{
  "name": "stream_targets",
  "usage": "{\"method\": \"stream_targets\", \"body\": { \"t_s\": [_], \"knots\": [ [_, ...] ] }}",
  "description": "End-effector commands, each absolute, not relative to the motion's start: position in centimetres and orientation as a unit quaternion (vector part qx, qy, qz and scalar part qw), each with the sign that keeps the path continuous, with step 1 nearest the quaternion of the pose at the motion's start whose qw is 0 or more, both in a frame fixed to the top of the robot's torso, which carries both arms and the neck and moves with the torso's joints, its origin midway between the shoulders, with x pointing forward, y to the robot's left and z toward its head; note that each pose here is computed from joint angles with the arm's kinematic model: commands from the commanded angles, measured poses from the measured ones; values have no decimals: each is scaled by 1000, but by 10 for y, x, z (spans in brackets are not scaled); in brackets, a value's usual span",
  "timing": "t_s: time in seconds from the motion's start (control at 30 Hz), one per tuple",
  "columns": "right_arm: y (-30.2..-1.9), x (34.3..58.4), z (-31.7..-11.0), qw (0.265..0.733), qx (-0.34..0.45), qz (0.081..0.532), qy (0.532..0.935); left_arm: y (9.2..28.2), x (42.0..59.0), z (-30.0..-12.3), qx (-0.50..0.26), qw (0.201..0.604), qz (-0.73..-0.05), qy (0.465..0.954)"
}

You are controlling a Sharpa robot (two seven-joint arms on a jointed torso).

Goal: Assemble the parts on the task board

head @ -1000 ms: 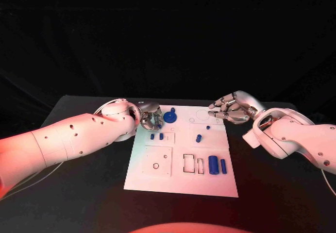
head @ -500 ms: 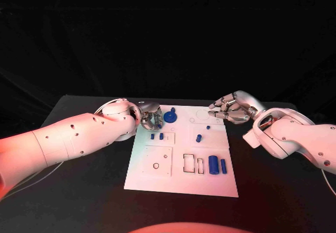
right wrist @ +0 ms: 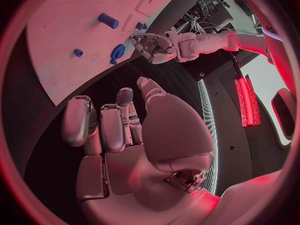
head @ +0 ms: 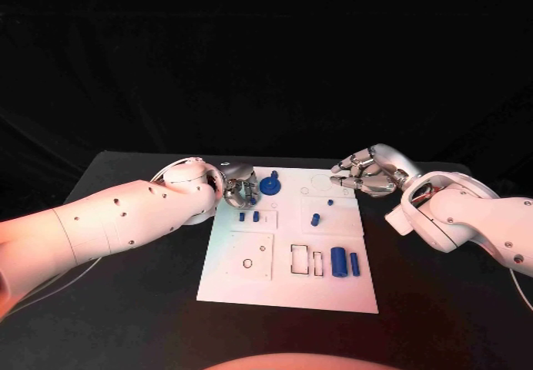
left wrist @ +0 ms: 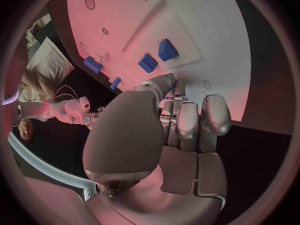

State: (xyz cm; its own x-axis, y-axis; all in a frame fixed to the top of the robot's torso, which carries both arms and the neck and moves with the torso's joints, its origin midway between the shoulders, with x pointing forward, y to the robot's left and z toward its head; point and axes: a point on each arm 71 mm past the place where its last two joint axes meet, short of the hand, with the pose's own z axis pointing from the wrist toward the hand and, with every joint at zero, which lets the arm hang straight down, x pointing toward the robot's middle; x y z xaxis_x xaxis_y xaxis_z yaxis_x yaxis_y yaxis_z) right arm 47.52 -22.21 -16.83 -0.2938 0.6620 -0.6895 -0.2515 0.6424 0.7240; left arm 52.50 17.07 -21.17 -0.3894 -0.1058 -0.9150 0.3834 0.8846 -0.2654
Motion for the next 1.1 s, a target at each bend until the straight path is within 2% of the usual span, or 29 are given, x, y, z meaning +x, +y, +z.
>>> {"method": "stream_targets", "body": {
  "t_s": [0.03,0.43,0.77,0.97,1.1],
  "knots": [
    [-221,474,-169,572,141,400,703,171,524,-215,90,536,-218,811],
    [-222,475,-170,571,140,393,707,174,524,-216,85,538,-212,812],
    [-224,477,-173,565,127,382,720,185,527,-216,68,549,-200,809],
    [-225,481,-177,575,67,343,740,195,529,-209,37,572,-220,790],
    [-225,484,-179,595,-3,290,749,206,529,-201,-13,585,-252,771]
  ]
}}
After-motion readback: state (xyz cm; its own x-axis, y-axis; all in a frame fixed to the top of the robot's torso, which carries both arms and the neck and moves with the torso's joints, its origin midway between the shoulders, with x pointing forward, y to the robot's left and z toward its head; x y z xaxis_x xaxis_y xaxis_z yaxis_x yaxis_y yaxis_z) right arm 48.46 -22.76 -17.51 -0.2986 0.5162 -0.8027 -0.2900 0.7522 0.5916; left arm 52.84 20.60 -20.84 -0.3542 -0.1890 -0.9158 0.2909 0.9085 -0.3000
